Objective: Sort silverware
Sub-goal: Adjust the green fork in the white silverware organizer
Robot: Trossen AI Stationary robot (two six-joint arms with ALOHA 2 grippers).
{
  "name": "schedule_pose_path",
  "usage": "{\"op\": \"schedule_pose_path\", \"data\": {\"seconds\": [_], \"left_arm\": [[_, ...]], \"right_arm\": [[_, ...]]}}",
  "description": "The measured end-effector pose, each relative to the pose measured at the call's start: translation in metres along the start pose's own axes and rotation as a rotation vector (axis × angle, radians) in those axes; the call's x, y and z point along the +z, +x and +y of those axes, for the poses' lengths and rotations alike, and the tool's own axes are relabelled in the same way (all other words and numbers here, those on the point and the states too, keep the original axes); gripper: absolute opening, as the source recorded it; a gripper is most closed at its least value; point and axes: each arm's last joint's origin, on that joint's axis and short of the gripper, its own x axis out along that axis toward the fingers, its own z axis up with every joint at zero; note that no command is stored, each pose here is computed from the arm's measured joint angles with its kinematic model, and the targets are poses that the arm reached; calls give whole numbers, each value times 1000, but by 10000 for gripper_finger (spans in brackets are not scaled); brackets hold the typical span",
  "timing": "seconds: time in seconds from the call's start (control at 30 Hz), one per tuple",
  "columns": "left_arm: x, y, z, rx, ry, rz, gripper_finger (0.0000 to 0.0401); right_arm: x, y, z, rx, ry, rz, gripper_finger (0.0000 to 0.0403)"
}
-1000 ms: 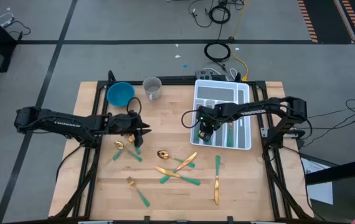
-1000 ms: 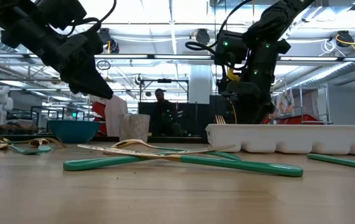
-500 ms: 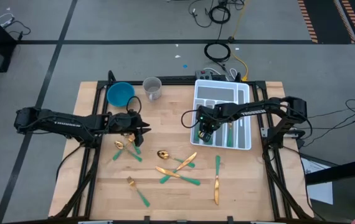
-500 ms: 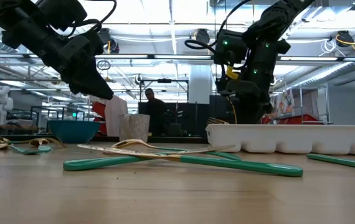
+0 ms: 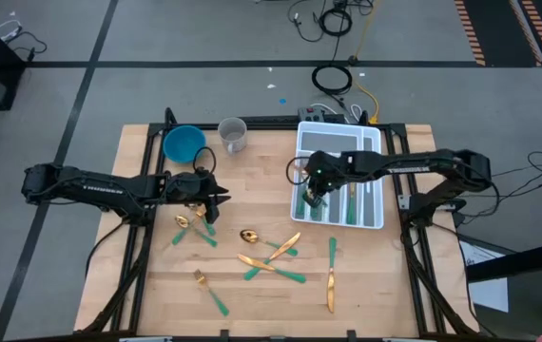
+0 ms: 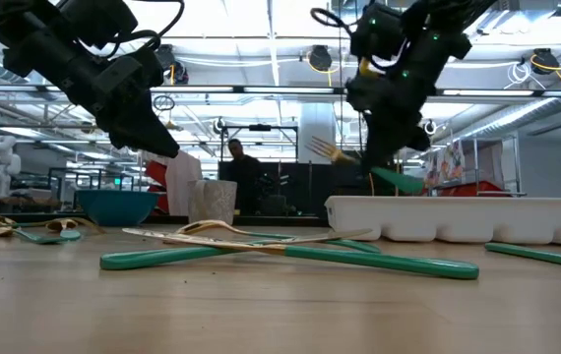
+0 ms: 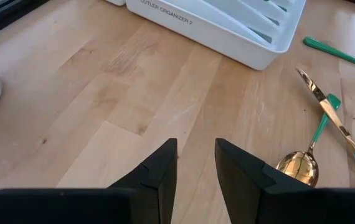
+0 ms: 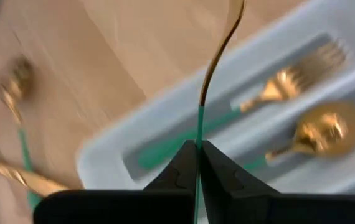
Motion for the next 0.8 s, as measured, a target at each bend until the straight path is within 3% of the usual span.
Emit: {"op": "schedule_pose_path", "data": {"seconds": [0.3, 0.5, 0.67, 0.8], "left_arm": [[0, 0, 0, 1, 0, 3, 115], [0, 0, 0, 1, 0, 3, 115], [0, 0, 0, 0, 0, 2, 115], [0, 0, 0, -2, -2, -4, 115]], "right_arm": [[15, -6, 8, 141, 65, -208, 1], [-7, 2, -11, 238, 192, -349, 1], [-21, -4, -31, 392, 303, -548, 1], [-33, 1, -43, 401, 360, -566, 1]]}}
